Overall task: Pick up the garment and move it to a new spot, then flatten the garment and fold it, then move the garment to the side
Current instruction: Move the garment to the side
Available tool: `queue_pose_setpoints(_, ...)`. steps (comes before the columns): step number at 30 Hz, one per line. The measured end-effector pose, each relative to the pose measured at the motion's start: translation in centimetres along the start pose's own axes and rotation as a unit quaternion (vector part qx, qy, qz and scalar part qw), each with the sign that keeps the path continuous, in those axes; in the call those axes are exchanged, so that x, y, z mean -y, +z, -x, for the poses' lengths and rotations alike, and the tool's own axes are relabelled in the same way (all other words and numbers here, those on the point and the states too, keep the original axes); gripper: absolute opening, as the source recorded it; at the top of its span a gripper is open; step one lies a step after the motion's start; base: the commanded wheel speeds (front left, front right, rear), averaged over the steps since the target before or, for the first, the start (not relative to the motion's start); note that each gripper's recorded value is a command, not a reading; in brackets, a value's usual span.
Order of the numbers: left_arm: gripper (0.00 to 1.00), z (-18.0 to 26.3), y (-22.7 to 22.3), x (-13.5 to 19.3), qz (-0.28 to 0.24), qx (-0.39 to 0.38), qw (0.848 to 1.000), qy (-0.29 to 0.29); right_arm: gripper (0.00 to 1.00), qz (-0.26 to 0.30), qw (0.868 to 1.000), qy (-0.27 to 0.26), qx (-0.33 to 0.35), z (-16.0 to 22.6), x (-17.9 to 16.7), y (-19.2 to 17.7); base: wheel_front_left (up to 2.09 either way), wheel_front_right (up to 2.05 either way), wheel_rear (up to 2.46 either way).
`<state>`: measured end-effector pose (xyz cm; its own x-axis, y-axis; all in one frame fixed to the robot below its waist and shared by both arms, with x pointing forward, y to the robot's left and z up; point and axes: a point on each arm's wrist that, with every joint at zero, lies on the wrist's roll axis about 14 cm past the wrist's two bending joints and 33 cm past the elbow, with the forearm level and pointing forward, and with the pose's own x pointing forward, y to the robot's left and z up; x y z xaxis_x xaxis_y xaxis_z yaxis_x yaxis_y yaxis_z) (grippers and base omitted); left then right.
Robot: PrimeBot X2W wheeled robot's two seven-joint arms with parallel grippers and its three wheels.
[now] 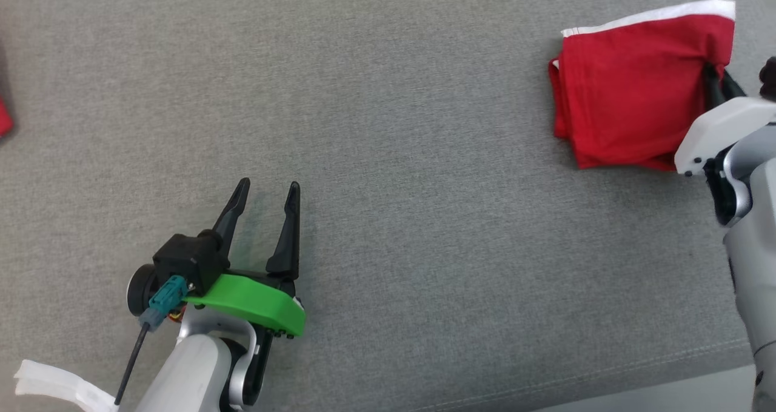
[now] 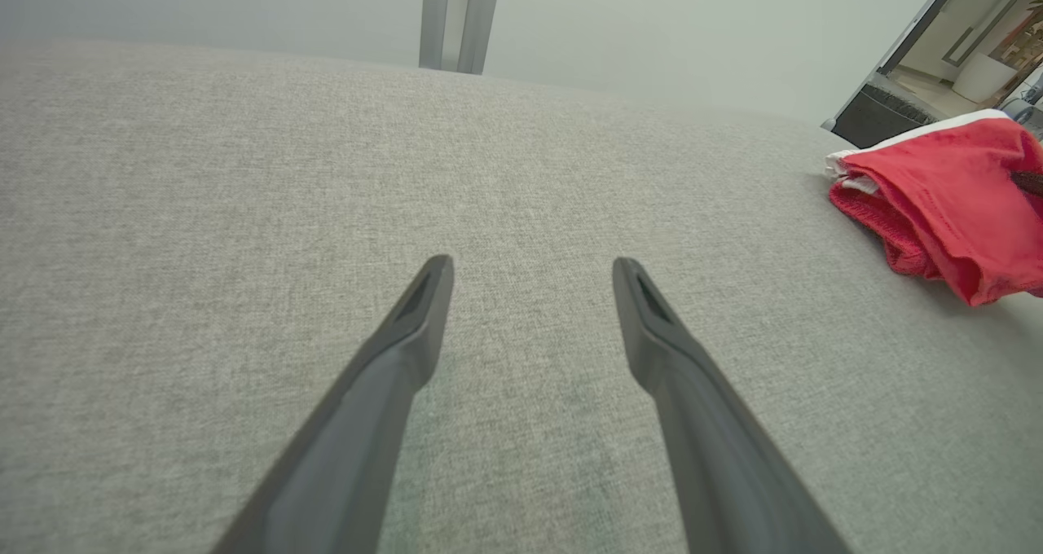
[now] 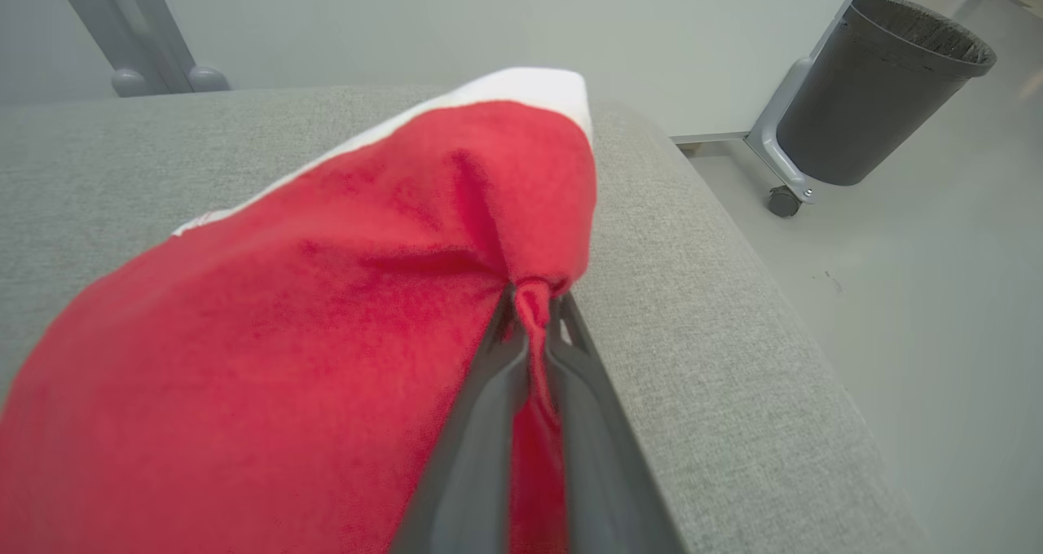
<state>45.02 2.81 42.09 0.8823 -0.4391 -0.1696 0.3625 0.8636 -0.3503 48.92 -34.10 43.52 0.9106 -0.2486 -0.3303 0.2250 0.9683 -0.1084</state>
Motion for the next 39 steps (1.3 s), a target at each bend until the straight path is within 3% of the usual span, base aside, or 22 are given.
queue_pose_setpoints(13,1.0,1.7,-0.4,-4.0,-0.006,-0.01,0.998,0.056,0.0,0.065,0.997,-0.042,-0.019,-4.8,4.6,2.2,0.0,0.0,0.0)
queue_pose_setpoints(14,1.0,1.8,-0.5,-4.3,-0.007,-0.012,0.998,0.059,0.13,0.066,0.996,-0.046,-0.025,-5.1,4.9,2.1,0.0,0.0,0.0)
queue_pose_setpoints(15,1.0,1.8,-0.7,-4.4,-0.007,-0.014,0.998,0.061,0.46,0.062,0.996,-0.049,-0.028,-5.3,5.0,1.9,0.0,0.0,0.0)
queue_pose_setpoints(16,1.0,1.8,-0.8,-4.5,-0.007,-0.015,0.998,0.063,1.0,0.059,0.997,-0.051,-0.027,-5.5,5.0,1.9,0.0,0.0,0.0)
queue_pose_setpoints(21,1.0,1.7,-1.0,-4.4,-0.007,-0.016,0.998,0.061,1.0,0.063,0.996,-0.061,0.004,-6.0,5.5,3.7,0.0,0.0,0.0)
queue_pose_setpoints(27,1.0,1.7,-0.3,-4.0,-0.008,-0.004,0.998,0.057,1.0,0.069,0.996,-0.042,0.038,-5.7,3.8,5.8,0.0,0.0,0.0)
queue_pose_setpoints(39,1.0,3.2,5.0,-5.7,-0.017,0.074,0.993,0.095,1.0,0.038,0.99,0.042,0.126,-2.2,-3.4,10.9,0.0,0.0,0.0)
